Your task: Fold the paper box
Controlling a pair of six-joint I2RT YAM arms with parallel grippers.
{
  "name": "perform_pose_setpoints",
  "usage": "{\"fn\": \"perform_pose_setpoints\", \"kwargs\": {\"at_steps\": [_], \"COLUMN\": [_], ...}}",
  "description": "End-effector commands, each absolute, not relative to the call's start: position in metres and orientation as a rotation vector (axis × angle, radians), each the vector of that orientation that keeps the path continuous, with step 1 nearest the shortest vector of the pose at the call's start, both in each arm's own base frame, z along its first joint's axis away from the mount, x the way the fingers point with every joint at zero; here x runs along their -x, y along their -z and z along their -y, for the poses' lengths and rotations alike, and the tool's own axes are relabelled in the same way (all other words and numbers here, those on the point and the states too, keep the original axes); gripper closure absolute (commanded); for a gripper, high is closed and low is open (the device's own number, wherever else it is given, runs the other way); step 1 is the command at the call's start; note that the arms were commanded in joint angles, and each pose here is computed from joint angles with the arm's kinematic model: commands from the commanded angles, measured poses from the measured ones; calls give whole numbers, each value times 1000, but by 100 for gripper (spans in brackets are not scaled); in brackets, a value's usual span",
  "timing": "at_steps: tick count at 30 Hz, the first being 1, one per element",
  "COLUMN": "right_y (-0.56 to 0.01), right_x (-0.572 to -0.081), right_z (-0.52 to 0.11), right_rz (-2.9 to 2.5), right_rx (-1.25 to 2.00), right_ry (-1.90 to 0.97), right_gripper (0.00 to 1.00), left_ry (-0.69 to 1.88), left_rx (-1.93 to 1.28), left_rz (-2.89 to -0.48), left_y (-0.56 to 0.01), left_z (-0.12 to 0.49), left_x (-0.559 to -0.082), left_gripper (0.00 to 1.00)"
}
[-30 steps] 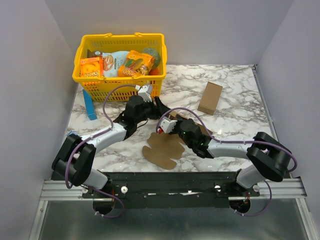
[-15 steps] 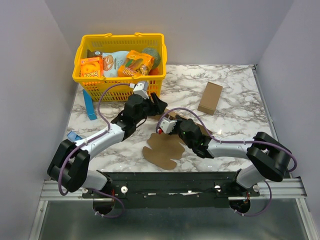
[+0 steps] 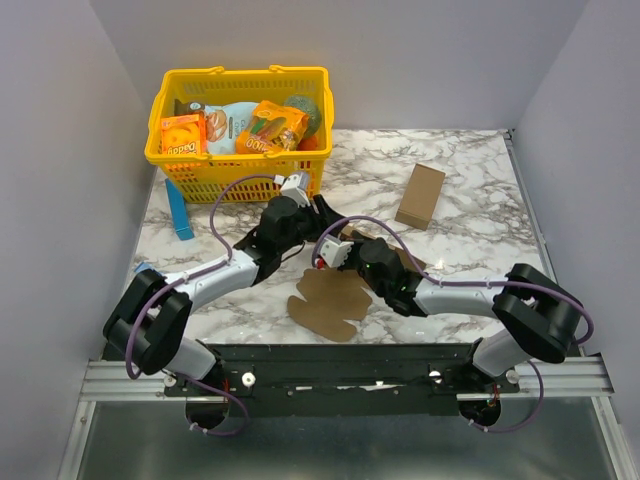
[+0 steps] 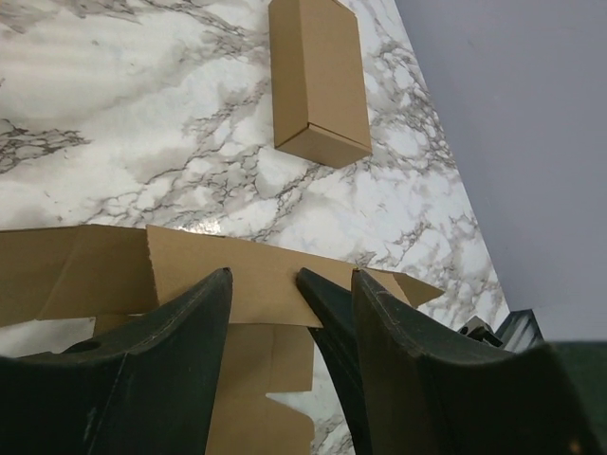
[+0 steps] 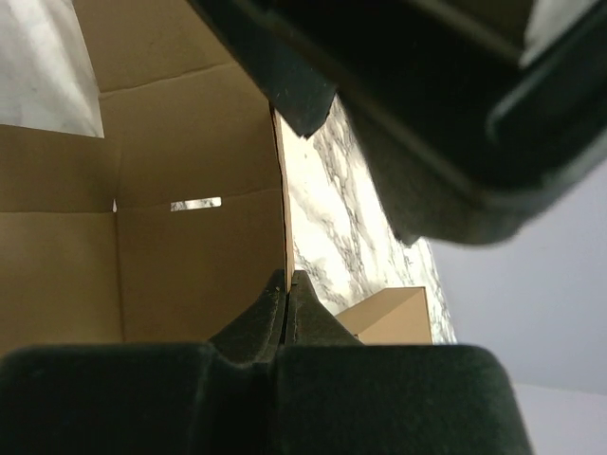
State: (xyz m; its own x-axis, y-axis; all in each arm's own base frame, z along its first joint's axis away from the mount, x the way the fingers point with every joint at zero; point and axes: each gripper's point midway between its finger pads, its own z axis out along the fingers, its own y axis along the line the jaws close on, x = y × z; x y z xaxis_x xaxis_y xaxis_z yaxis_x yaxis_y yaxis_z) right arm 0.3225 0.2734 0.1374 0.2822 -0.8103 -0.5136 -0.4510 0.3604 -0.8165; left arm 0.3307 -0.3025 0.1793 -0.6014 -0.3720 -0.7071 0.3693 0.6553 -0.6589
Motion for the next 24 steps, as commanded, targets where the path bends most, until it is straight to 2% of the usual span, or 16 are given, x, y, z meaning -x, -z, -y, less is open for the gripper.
{"fn": "perform_pose_setpoints", "kwargs": {"at_steps": [1,5,12,22,24], "right_y": [-139,-139,-138,-136,-136], "right_x": [-326,-325,-325,-325,-326], "right_z": [-276,-276,-273,-270,-270], "right_rz": [-1357,-1358,-1365,-1374,-1373], "right_rx": [1249,1248,1238,1230,1227], "right_ry": [350,353,360,367,370], "right_gripper": [99,99,99,99,99], "left_ry": [1117,1106,982,1023,1050], "left_rx": [4,33,38,111,74], "left_rz": [-1985,-2038,-2081,-2130,-2090], "left_y": [-174,-162,-150,-123,-131], "left_z": [316,319,307,302,304], "left_x": [-313,-307,-310,-297,-296], "left_gripper": [39,41,40,40,37]}}
